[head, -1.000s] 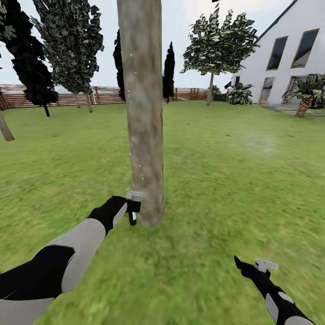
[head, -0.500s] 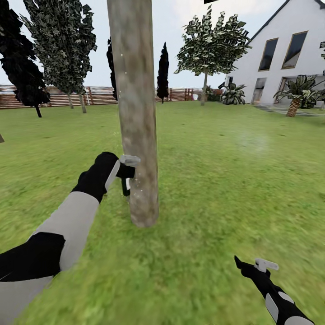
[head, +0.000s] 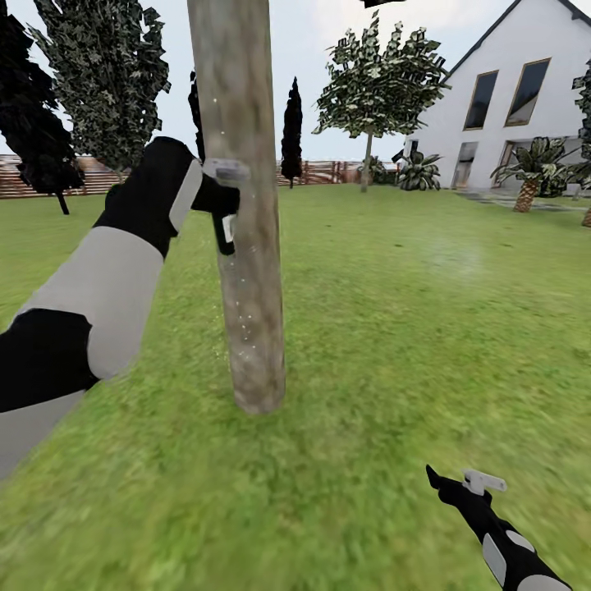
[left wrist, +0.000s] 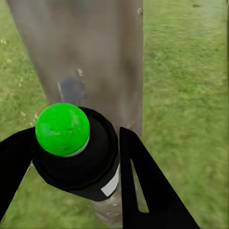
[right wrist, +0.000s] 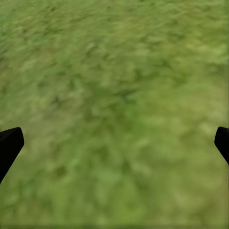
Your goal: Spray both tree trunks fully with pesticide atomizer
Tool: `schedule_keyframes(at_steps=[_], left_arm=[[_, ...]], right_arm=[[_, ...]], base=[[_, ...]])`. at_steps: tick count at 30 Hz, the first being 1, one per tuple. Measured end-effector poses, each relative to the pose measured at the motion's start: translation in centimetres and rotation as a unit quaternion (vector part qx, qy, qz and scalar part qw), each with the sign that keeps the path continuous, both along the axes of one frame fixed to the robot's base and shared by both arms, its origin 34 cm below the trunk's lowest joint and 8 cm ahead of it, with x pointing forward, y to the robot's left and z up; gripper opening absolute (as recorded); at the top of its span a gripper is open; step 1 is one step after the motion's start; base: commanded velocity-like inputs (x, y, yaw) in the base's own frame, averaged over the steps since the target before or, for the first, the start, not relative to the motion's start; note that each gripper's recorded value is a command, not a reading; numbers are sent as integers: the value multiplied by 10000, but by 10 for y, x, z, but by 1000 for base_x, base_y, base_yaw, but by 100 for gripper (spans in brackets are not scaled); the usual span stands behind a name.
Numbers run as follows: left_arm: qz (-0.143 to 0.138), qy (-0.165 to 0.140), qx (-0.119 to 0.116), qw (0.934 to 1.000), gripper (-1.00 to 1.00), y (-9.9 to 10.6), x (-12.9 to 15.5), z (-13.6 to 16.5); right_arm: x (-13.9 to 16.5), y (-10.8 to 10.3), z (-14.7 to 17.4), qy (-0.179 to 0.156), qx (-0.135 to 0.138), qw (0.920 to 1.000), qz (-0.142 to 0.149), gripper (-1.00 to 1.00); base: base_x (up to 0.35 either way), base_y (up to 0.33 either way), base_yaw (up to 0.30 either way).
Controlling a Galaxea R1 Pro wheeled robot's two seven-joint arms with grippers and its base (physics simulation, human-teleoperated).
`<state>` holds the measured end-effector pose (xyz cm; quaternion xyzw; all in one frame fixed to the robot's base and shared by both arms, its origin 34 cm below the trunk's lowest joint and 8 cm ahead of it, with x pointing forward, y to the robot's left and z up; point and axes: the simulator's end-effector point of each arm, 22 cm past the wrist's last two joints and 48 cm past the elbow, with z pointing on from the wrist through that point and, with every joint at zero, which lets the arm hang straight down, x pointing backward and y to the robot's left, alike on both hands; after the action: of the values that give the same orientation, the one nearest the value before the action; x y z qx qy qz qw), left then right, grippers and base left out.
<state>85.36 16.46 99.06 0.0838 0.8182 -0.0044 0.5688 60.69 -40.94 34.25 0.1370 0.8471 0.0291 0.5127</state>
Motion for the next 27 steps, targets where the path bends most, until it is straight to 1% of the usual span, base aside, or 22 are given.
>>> schedule_keyframes(at_steps=[2, 5, 6, 7, 10, 11, 13, 15, 17, 18, 20, 22, 23, 25, 27], left_arm=[[23, -134, 22, 9999, -100, 1, -3, 32], [41, -268, 36, 9996, -100, 3, -7, 62], [47, -269, 42, 9996, -100, 3, -8, 67], [56, -213, 52, 9997, -100, 3, -7, 66], [87, 76, 88, 9999, -100, 5, -2, 43], [106, 249, 111, 9996, -100, 7, 1, 28], [161, 920, 167, 9955, -100, 12, 6, -30], [170, 1058, 178, 9941, -100, 13, 6, -43], [189, 1320, 190, 9909, -100, 15, 5, -69], [200, 1488, 195, 9885, -100, 17, 5, -87], [204, 1671, 200, 9855, -100, 18, 6, -117], [192, 1861, 198, 9821, -100, 18, 5, -157], [184, 1916, 184, 9811, -100, 19, 5, -175], [176, 1982, 178, 9798, -100, 19, 5, -199], [160, 2147, 164, 9764, -100, 19, 1, -248]], right_arm=[[0, 0, 0, 0, 0, 10000, 1, 100], [0, 0, 0, 1, 0, 10000, 0, 100], [0, 0, 0, 2, 0, 10000, 0, 100], [0, 0, 0, 3, 0, 10000, 1, 100], [0, 0, 0, 5, 0, 10000, 1, 100], [0, 0, -1, 6, 0, 10000, 1, 100], [0, 0, -1, 8, 0, 10000, 1, 100], [0, 0, 0, 4, 0, 10000, 1, 100], [0, 0, -1, 6, 0, 10000, 1, 100], [0, 0, -1, 6, -1, 10000, 0, 100], [0, 0, -1, 6, 0, 10000, 0, 100], [0, 0, -1, 6, 0, 10000, 0, 100], [0, 0, -1, 9, -2, 10000, 4, 100], [0, 0, -1, 9, -4, 10000, 6, 100], [0, 0, -1, 10, -5, 10000, 6, 100]], base=[[0, 0, 0], [0, 0, 0], [0, 0, 0], [0, 0, 0], [0, 0, 0], [0, 0, 0], [0, 0, 0], [0, 0, 0], [0, 0, 0], [0, 0, 0], [0, 0, 0], [0, 0, 0], [0, 0, 0], [0, 0, 0], [0, 0, 0]])
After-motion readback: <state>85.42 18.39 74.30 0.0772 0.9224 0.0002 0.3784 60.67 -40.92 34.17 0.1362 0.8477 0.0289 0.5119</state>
